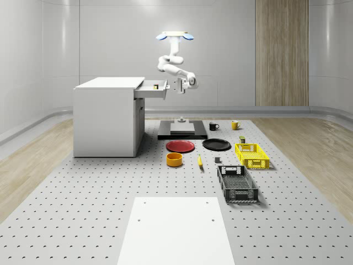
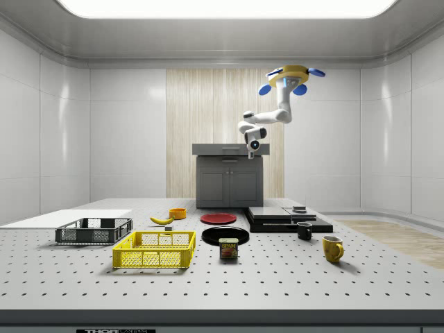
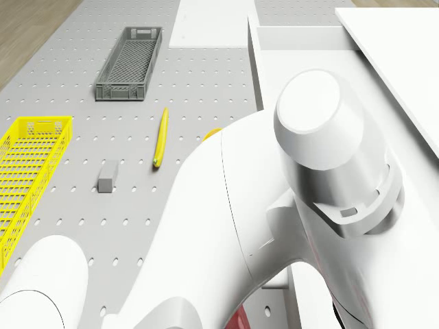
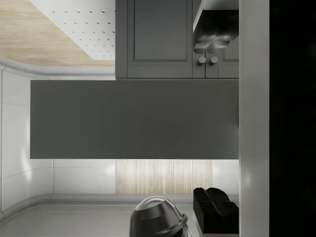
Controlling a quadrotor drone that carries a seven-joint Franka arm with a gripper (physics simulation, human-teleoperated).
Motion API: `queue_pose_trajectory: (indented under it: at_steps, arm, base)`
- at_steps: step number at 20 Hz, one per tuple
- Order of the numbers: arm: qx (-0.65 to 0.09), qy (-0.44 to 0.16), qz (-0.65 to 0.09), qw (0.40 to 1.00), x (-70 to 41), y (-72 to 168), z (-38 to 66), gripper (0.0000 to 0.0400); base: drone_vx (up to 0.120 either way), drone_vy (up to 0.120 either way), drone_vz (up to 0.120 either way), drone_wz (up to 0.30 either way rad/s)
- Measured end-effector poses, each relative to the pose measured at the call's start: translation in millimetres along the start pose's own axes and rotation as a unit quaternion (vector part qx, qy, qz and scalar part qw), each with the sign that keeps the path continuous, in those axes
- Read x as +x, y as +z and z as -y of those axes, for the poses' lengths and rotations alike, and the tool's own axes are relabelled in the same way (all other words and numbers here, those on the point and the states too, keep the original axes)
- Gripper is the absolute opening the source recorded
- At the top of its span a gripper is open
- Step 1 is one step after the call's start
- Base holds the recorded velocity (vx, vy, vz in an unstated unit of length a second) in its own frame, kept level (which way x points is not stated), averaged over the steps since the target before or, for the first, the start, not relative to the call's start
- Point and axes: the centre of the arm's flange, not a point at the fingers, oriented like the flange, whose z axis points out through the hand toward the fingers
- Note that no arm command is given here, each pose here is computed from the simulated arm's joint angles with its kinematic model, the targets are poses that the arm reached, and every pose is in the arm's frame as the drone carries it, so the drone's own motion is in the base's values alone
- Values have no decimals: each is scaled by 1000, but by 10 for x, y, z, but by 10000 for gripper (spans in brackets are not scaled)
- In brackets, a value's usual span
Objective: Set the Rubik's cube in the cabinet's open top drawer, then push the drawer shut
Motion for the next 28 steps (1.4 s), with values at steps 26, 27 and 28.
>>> queue_pose_trajectory:
  at_steps: [26,27,28]
  arm:
    - [0,0,-1,1000,-2,254,1,108]
    - [0,0,-1,1000,-2,294,1,107]
    - [0,0,-1,1000,-2,337,1,107]
  base:
    - [29,-31,0,0]
    - [0,0,0,0]
    - [0,0,0,0]
